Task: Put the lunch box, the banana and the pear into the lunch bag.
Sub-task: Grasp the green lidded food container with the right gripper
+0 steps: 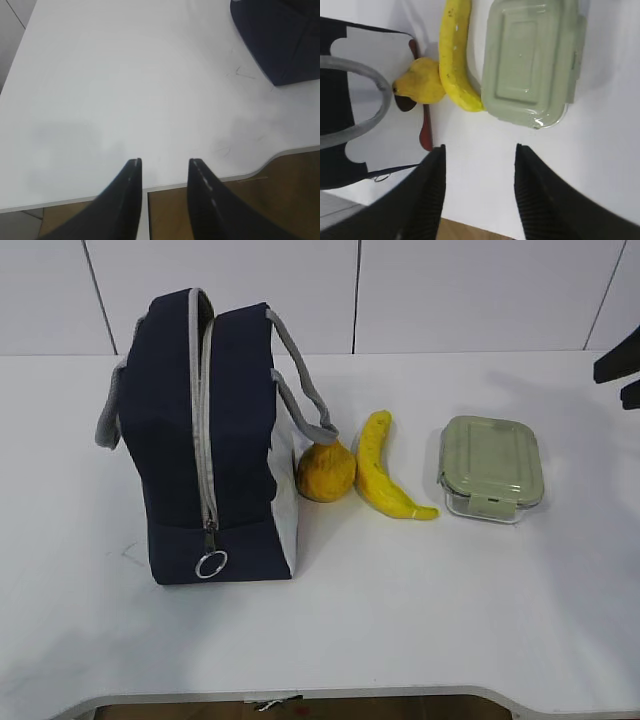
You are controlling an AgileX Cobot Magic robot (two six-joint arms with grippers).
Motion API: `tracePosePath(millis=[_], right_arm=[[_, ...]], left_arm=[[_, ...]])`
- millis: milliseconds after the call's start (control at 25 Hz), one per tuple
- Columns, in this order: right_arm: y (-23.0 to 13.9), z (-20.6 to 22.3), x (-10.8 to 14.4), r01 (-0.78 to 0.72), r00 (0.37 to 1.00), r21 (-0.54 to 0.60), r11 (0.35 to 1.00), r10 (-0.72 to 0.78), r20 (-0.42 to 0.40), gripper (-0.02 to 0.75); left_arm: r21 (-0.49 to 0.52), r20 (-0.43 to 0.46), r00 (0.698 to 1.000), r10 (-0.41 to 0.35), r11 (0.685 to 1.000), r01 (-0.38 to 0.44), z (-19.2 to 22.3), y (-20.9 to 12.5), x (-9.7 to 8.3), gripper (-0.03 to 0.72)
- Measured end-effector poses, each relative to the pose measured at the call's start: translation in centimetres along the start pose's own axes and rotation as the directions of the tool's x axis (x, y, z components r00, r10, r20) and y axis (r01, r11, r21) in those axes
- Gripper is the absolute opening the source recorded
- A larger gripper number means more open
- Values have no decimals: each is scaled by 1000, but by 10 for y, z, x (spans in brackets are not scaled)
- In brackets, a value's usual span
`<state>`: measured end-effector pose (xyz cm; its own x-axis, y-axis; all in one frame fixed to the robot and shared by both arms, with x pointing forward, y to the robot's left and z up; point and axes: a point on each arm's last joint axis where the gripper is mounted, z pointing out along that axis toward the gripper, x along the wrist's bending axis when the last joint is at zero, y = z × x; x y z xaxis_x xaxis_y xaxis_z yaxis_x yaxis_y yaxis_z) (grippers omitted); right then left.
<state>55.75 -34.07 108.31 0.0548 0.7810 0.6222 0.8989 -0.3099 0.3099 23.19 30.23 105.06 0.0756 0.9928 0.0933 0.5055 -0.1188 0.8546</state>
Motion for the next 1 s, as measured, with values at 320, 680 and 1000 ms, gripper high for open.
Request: tracePosePath(millis=[320,680,1000], right_arm=[[21,23,-43,24,982,-29,999,-29,-188,372],[23,36,-55,33,980,-9,999,-34,-194,368],[23,60,-77,-29,979,55,998,39,-201,500]], left_arm=[[0,0,1000,0,1000,0,0,0,0,239],[0,0,1000,0,1000,0,0,0,0,239],[0,0,1000,0,1000,0,0,0,0,239]])
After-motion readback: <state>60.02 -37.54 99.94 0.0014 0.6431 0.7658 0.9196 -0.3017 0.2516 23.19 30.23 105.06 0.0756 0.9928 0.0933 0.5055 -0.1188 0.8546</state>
